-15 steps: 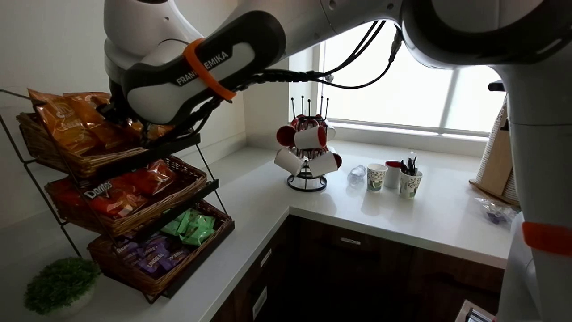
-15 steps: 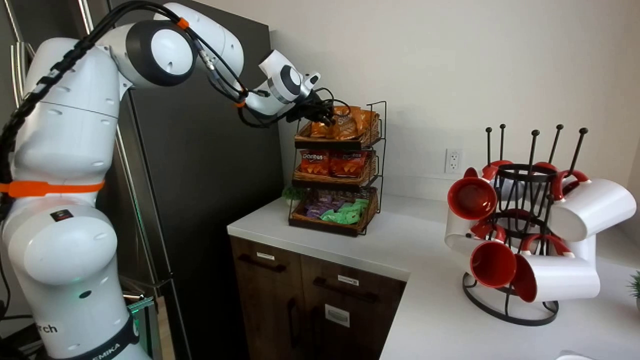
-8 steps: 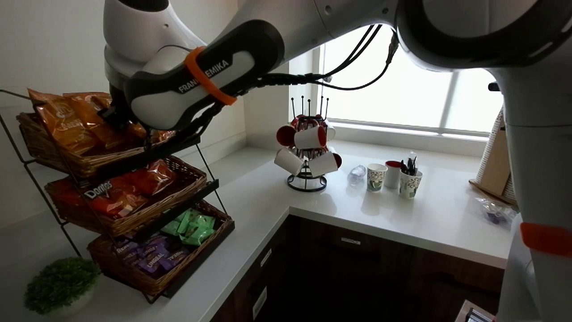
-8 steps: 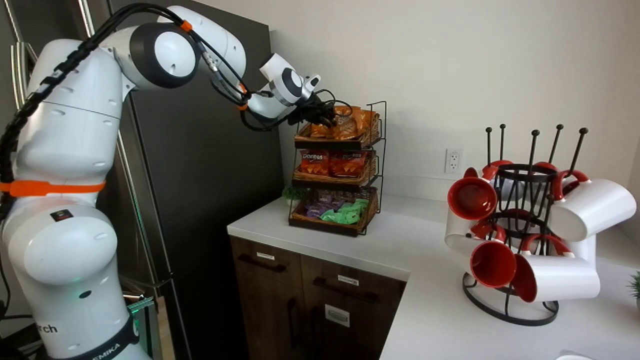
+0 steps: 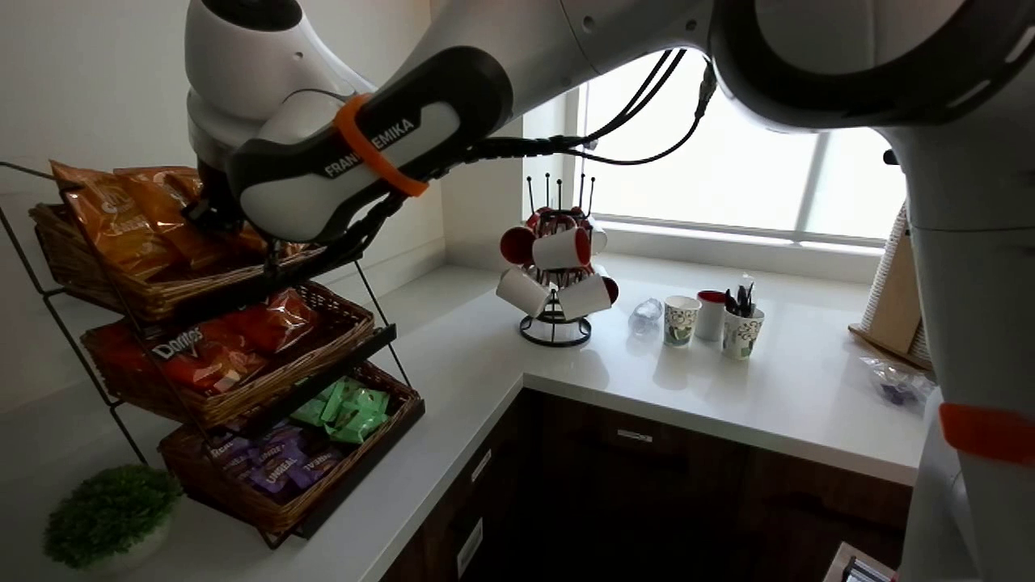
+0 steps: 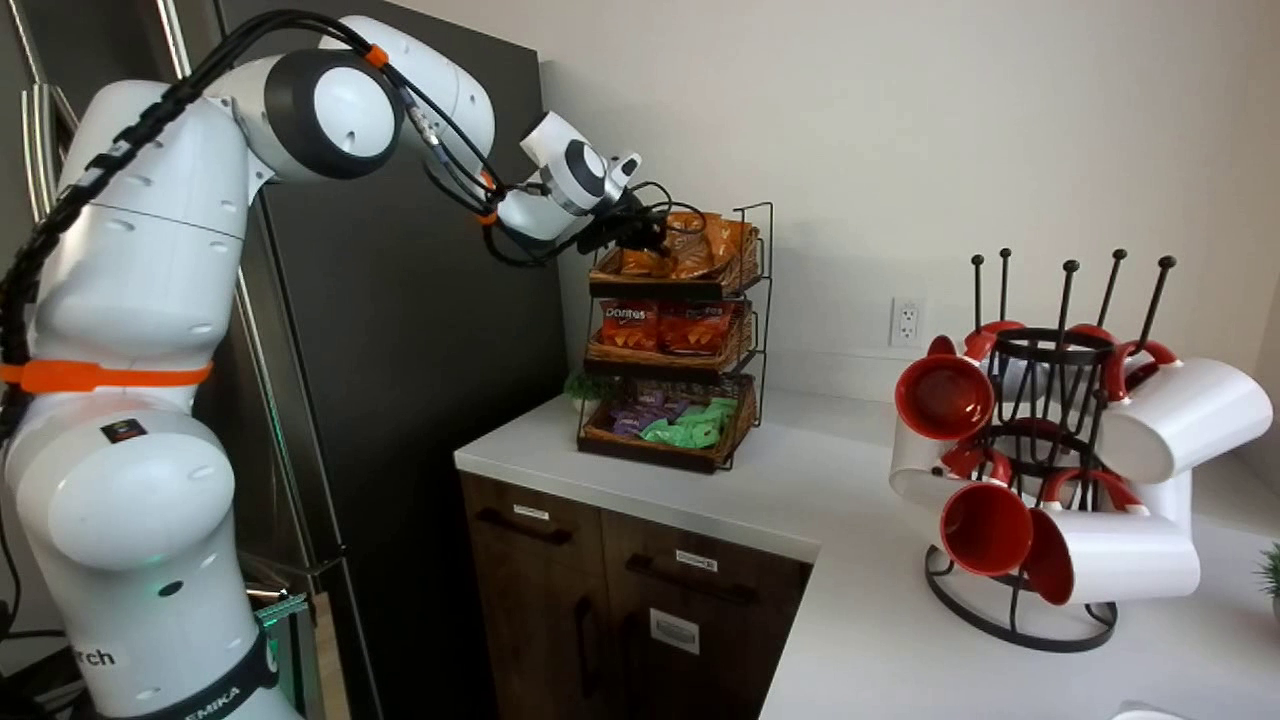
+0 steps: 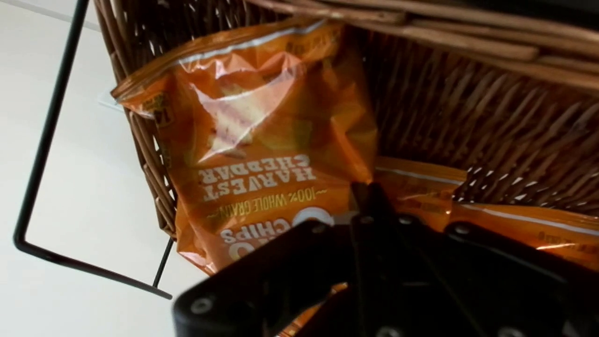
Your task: Take the snack packet off of the rack and put it on the counter
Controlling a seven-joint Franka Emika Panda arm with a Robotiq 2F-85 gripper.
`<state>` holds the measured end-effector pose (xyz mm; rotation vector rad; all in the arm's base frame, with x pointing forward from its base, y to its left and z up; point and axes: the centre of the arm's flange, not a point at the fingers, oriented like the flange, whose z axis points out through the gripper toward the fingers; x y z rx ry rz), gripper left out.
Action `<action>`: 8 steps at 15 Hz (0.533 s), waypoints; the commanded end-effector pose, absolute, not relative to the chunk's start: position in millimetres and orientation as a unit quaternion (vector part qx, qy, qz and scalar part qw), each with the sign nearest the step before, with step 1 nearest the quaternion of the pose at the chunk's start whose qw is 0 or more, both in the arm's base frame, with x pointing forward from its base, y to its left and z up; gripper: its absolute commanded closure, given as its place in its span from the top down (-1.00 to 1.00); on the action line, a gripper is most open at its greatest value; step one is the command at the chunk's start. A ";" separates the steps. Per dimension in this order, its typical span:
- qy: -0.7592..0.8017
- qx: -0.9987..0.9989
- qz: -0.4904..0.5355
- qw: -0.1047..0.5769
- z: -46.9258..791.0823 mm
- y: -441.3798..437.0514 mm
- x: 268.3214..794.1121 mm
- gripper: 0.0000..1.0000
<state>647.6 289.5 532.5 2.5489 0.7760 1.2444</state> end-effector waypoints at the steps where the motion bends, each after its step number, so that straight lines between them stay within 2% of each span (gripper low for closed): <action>1: 0.268 0.855 0.431 0.103 535.2 298.4 646.5 -1.00; 8: 0.301 0.837 0.436 0.133 571.2 318.9 616.9 -1.00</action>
